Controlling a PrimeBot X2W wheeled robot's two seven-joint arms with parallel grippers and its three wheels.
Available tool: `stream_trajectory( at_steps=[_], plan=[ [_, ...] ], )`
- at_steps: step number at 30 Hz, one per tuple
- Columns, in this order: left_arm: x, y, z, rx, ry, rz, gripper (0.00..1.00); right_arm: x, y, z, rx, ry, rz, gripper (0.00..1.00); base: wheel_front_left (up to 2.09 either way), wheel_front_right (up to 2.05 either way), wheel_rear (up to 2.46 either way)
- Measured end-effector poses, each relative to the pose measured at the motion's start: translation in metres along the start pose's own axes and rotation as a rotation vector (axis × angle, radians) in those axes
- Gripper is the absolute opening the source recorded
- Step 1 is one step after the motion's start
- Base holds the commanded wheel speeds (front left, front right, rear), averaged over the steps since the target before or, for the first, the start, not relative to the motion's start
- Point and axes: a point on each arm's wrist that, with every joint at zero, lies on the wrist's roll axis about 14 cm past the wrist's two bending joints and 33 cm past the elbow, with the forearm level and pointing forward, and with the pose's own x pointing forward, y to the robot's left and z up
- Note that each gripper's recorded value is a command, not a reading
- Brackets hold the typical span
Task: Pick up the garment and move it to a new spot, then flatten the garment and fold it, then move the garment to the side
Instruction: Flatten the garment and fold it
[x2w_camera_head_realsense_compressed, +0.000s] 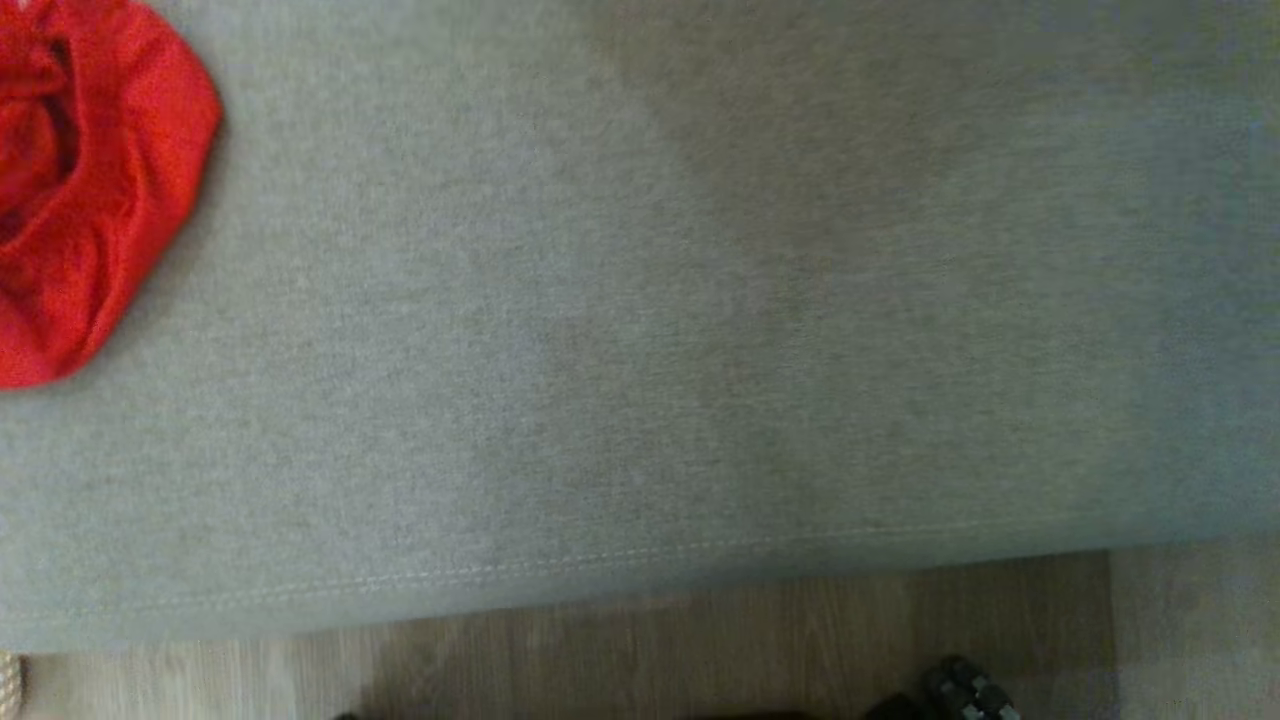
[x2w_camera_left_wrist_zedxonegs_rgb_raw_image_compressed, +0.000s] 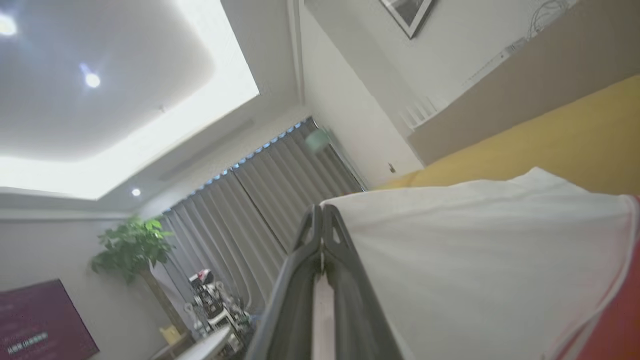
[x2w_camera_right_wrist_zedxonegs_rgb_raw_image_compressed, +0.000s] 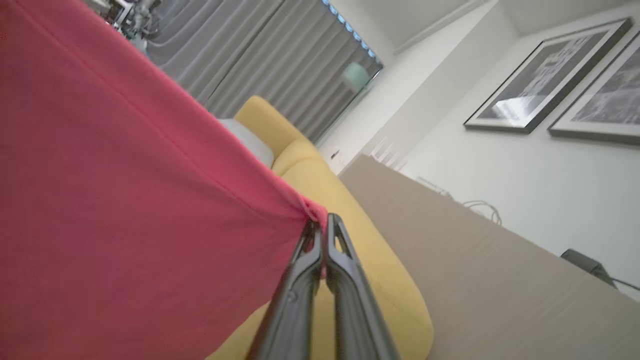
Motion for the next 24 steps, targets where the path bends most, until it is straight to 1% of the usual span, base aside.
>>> stream_trajectory(
  at_steps=[3,5,7,9,12,16,20,22,24],
  plan=[
    [0.004,0.010,0.022,0.069,-0.122,0.081,0.00,0.009,0.003,-0.005,-0.049,-0.067,-0.040,0.00,0.00,0.00,0.00],
    [-0.002,0.012,0.028,0.101,-0.168,0.097,0.00,0.014,0.015,-0.007,-0.061,-0.087,-0.044,0.00,0.00,0.00,0.00],
    [-0.011,0.011,0.027,0.099,-0.190,0.095,0.00,0.018,0.035,-0.012,-0.047,-0.089,-0.023,0.00,0.00,0.00,0.00],
    [-0.024,0.001,0.012,0.079,-0.171,0.071,0.00,0.017,0.059,-0.023,-0.034,-0.073,0.017,0.00,0.00,0.00,0.00],
    [-0.051,-0.032,-0.020,-0.005,-0.092,-0.012,0.00,0.005,0.099,-0.044,-0.011,-0.025,0.093,0.00,0.00,0.00,0.00],
    [-0.099,-0.078,-0.049,-0.150,0.026,-0.118,0.00,-0.030,0.131,-0.073,0.034,0.071,0.179,0.00,0.00,0.00,0.00],
    [-0.157,-0.111,-0.056,-0.294,0.132,-0.181,0.00,-0.082,0.156,-0.105,0.116,0.213,0.259,0.00,0.00,0.00,0.00],
    [-0.194,-0.132,-0.059,-0.357,0.206,-0.224,0.00,-0.113,0.165,-0.118,0.149,0.282,0.296,0.00,0.00,0.00,0.00],
    [-0.240,-0.160,-0.063,-0.465,0.313,-0.291,0.00,-0.143,0.170,-0.125,0.171,0.340,0.328,0.00,0.00,0.00,0.00]
  ],
)
